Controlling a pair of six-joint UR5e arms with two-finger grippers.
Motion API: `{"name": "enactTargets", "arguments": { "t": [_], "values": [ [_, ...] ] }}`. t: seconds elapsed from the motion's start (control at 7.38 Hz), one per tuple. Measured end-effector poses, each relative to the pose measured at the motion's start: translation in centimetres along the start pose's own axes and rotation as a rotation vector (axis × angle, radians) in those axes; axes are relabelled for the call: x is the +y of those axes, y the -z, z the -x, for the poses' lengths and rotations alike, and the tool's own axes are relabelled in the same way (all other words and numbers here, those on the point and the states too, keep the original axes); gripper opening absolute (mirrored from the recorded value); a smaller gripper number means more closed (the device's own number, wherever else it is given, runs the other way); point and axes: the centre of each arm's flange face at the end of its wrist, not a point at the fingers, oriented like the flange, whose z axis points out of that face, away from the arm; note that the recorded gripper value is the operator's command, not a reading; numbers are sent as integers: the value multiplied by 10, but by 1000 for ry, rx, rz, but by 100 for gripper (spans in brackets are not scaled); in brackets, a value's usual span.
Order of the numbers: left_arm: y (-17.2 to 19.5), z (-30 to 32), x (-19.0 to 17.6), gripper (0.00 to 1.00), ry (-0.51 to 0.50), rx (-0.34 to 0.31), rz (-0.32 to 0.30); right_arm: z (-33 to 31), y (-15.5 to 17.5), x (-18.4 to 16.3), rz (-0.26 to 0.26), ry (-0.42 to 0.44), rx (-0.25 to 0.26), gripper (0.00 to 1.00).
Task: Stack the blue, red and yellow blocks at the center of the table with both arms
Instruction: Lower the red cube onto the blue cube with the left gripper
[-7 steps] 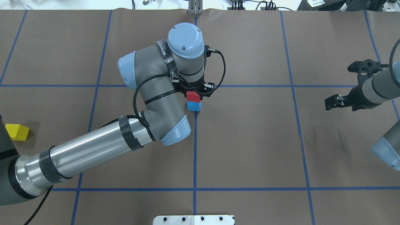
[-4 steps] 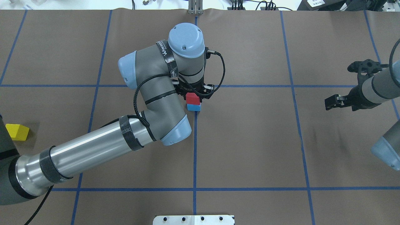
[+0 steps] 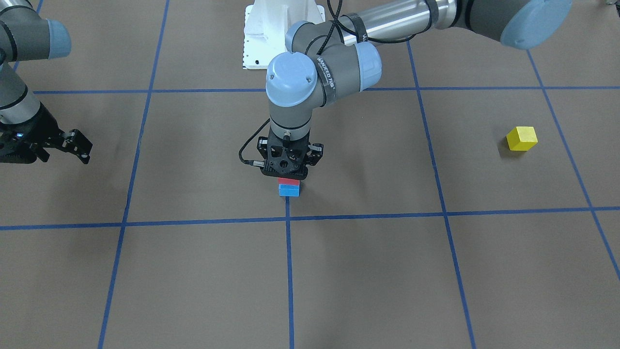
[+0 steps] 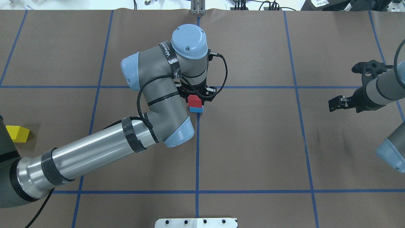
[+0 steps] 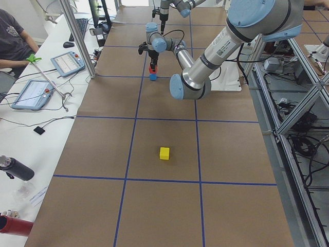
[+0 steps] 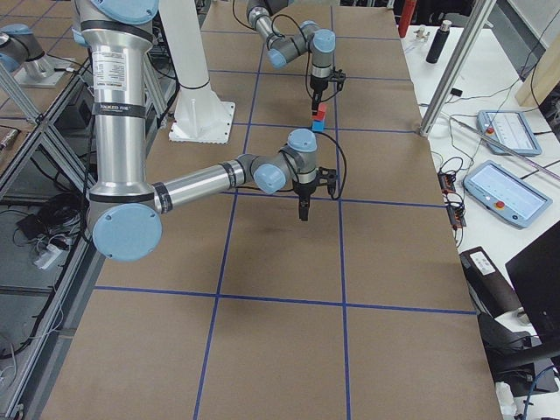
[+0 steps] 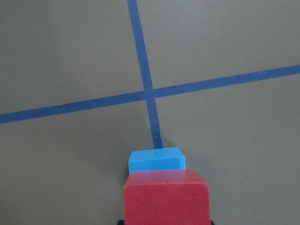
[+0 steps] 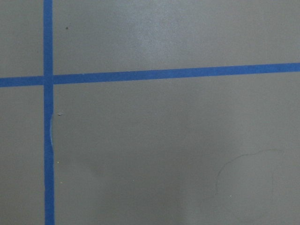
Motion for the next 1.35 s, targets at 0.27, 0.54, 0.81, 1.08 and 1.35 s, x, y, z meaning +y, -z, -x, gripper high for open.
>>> {"name": "enactTargets", "arguments": {
  "t": [0.27, 0.54, 0.81, 1.08, 1.35],
  "values": [
    [-2, -1, -1, 0, 1, -3, 1, 1, 0, 0, -1, 0, -1, 100],
    [-3, -1, -2, 0, -3, -6, 2, 1, 0, -1, -1, -1, -2, 100],
    [-4, -1, -4, 0, -9, -9, 1, 2, 1, -1, -2, -2, -2, 100],
    [-4, -2, -4, 0, -11, -10, -1, 2, 1, -1, -3, -2, -3, 100],
    [-5, -2, -5, 0, -12, -9, -2, 3, 1, -1, -3, -3, -4, 100]
  ]
}}
